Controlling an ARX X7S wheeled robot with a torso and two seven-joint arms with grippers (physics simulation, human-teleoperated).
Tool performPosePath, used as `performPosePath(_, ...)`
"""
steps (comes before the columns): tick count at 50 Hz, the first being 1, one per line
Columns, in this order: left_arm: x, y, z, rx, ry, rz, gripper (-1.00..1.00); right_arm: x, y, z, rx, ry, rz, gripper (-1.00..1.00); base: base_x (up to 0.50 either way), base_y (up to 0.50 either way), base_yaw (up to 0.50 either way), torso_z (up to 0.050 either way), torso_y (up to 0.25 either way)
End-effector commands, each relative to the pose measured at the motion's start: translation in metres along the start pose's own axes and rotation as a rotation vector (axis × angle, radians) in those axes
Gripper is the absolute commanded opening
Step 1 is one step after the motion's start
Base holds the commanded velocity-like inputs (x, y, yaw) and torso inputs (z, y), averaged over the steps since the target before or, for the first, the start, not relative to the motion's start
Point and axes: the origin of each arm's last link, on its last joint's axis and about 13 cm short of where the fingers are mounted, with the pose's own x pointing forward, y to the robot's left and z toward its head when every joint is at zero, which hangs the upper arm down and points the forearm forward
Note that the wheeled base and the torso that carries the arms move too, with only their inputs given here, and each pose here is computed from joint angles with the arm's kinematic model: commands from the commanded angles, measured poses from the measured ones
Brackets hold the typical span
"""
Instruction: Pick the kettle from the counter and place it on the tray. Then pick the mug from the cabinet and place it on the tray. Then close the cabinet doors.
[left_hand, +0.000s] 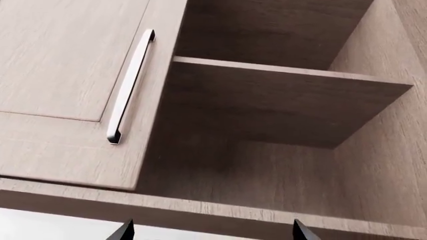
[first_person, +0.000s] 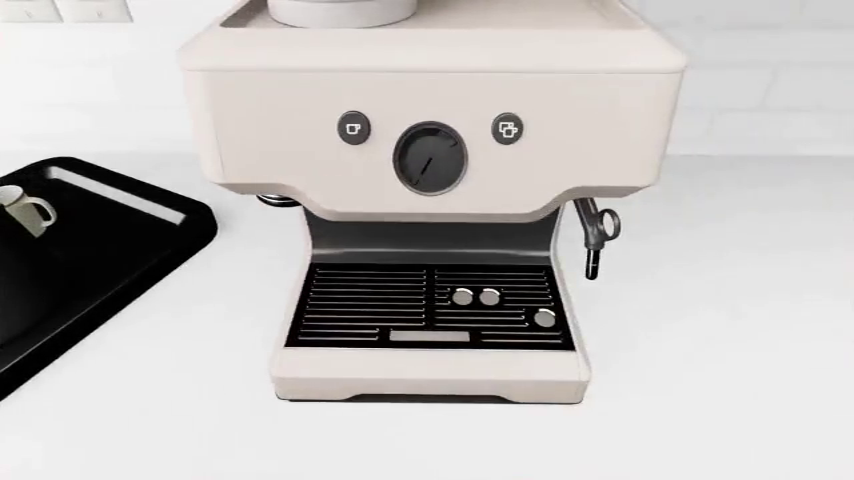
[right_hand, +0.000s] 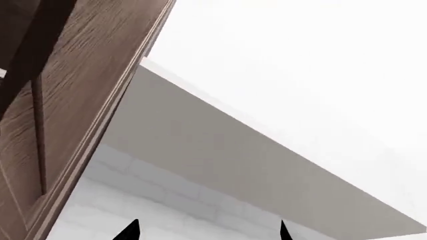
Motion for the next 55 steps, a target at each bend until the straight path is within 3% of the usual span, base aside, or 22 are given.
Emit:
performPosePath(1,-0.002,0.002,0.0,-0.004,0.007,0.001,1.0,0.039,-0.003,0.022,0.082,-0.071,0.08,1.0,0.0,0.0,0.0,0.0,0.0)
performPosePath(5,-0.004,0.005,0.001,-0.007,0.004,0.01,1.0,0.055,0.012,0.032,0.09,-0.103,0.131,1.0,0.0,0.0,0.0,0.0,0.0)
performPosePath(14,-0.006,0.014,0.005,0.002,-0.01,0.028,1.0,0.077,0.045,0.046,0.242,-0.021,0.269,1.0,0.0,0.0,0.0,0.0,0.0)
performPosePath(19,-0.006,0.018,0.007,0.01,-0.017,0.042,1.0,0.087,0.055,0.052,0.285,-0.011,0.31,1.0,0.0,0.0,0.0,0.002,0.0)
performPosePath(27,-0.012,0.018,0.007,0.028,-0.016,0.011,1.0,0.101,0.072,0.055,0.391,0.107,0.388,1.0,0.0,0.0,0.0,0.001,0.0)
performPosePath(32,-0.013,0.017,0.006,0.026,-0.013,-0.006,1.0,0.113,0.082,0.054,0.398,0.165,0.382,1.0,0.0,0.0,0.0,0.002,0.0)
performPosePath(36,-0.014,0.02,0.004,0.021,-0.002,-0.002,1.0,0.122,0.089,0.058,0.431,0.166,0.403,1.0,0.0,0.0,0.0,0.0,0.0)
performPosePath(39,-0.015,0.021,0.004,0.021,0.002,-0.004,1.0,0.127,0.093,0.062,0.525,0.171,0.455,1.0,0.0,0.0,0.0,0.003,0.0)
performPosePath(49,-0.019,0.023,0.004,0.019,0.014,-0.013,1.0,0.139,0.11,0.065,0.572,0.178,0.52,1.0,0.0,0.0,0.0,0.001,0.0)
performPosePath(53,-0.018,0.022,0.005,0.019,0.019,-0.023,1.0,0.138,0.12,0.064,0.696,0.262,0.607,1.0,0.0,0.0,0.0,0.003,0.0)
performPosePath(55,-0.018,0.022,0.006,0.02,0.019,-0.031,1.0,0.138,0.123,0.065,0.711,0.269,0.624,1.0,0.01,0.0,0.0,0.0,0.0)
